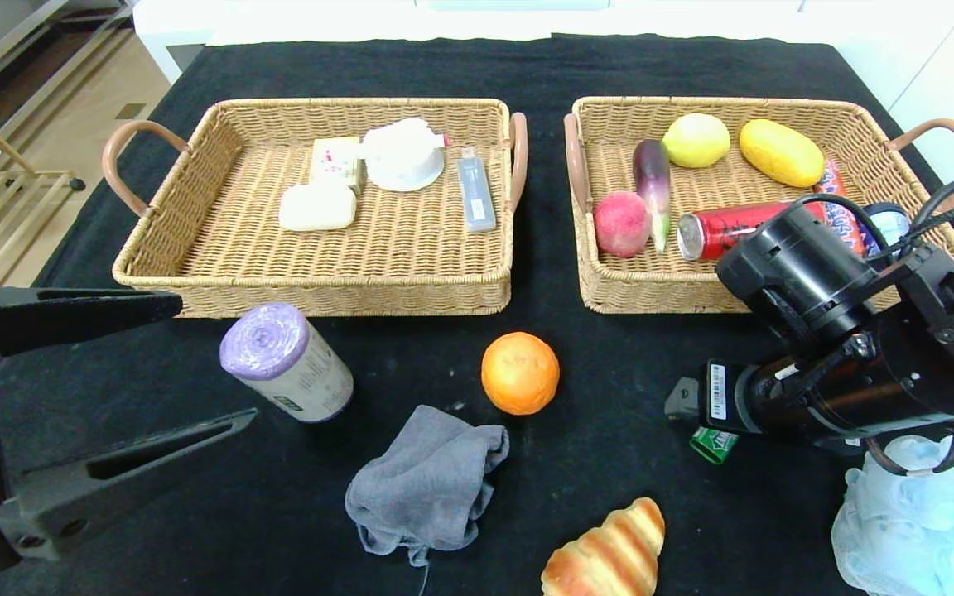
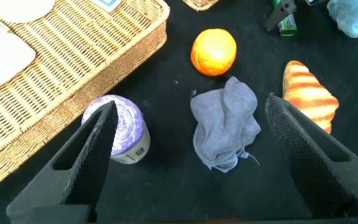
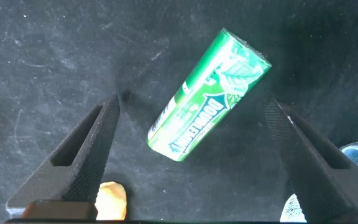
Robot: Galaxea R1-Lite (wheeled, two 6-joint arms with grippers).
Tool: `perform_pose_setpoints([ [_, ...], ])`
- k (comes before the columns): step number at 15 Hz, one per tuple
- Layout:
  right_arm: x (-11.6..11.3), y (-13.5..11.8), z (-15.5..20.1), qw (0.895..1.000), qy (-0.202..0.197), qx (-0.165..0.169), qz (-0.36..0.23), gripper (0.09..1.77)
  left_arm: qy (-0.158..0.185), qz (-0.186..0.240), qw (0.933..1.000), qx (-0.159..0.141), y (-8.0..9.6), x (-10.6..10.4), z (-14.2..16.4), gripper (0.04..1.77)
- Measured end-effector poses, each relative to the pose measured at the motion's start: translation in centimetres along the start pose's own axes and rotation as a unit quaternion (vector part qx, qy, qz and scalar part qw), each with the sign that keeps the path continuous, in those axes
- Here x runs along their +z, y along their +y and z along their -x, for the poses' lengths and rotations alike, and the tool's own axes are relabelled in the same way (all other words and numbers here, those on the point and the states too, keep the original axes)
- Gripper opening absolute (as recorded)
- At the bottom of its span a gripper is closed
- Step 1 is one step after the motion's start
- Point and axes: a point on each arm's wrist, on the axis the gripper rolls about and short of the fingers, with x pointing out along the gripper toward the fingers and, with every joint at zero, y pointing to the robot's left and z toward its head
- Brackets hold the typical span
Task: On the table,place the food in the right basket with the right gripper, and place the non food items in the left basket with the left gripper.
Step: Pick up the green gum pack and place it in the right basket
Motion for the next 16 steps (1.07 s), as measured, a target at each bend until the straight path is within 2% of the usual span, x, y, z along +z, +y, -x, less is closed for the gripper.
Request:
perform_pose_setpoints([
  [4,-0.06,0.04,-0.13,1.000,0.002,-0.002,0.002,1.11,0.000,0.000,1.0000,0.000,0.00,0.00,0.01,1.72],
  [9,-0.07,0.05,-0.13,1.000,0.002,-0.001,0.003,0.59,0.000,0.000,1.0000,0.000,0.00,0.01,0.02,1.72],
  [16,-0.10,0.07,-0.09,1.000,0.002,-0.001,0.003,0.59,-0.001,-0.001,1.0000,0.001,-0.01,0.02,0.06,1.72],
])
